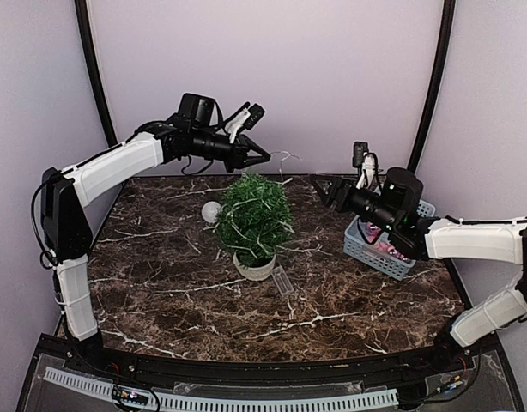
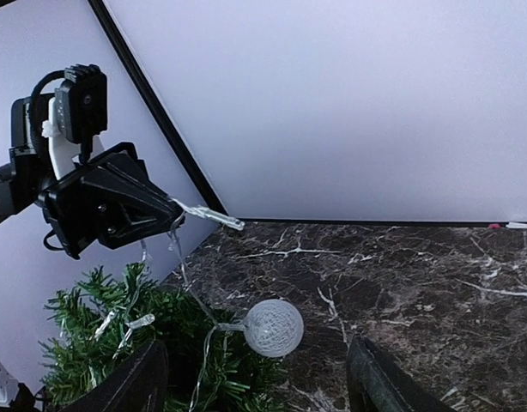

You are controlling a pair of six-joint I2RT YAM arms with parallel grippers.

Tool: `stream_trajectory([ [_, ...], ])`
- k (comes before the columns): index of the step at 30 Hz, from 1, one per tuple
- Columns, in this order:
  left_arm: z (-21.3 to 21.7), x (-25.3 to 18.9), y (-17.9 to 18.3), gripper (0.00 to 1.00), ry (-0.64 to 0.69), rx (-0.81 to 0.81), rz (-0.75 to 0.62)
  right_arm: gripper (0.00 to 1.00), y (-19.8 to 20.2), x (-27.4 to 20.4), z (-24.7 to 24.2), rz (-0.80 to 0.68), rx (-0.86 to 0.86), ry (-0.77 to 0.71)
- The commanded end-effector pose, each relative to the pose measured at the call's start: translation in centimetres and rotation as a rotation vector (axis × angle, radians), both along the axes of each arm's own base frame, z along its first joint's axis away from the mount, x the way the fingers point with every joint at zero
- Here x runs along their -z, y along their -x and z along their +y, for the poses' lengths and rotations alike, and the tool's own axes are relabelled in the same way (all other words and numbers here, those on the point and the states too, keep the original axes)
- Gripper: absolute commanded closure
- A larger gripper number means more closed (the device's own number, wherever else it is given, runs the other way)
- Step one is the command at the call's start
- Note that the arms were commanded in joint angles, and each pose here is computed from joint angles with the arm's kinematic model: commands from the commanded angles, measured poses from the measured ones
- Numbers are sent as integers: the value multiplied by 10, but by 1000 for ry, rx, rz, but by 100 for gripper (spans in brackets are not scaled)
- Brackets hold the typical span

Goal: Decorate the small christmas tree
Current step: Wrap the side of the string light in the gap of the branches.

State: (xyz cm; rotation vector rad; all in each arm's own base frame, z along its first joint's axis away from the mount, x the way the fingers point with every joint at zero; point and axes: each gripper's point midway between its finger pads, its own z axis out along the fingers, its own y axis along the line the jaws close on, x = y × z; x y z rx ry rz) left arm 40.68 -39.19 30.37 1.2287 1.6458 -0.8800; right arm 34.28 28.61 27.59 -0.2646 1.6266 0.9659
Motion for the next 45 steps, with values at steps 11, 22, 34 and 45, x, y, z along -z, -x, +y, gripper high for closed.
stream_trajectory([
  [11, 9, -25, 25, 100, -46, 36, -80, 30, 37, -66, 49, -120, -64, 152],
  [22, 11, -24, 23, 100, -62, 25, -83, 28, -9, -69, 45, -17, 91, 208],
  [34, 11, -31, 30, 100, -49, 51, -89, 42, -37, -75, 44, 69, -216, 268],
  [45, 9, -33, 38, 100, -55, 71, -86, 55, -25, -75, 63, -9, -410, 449],
])
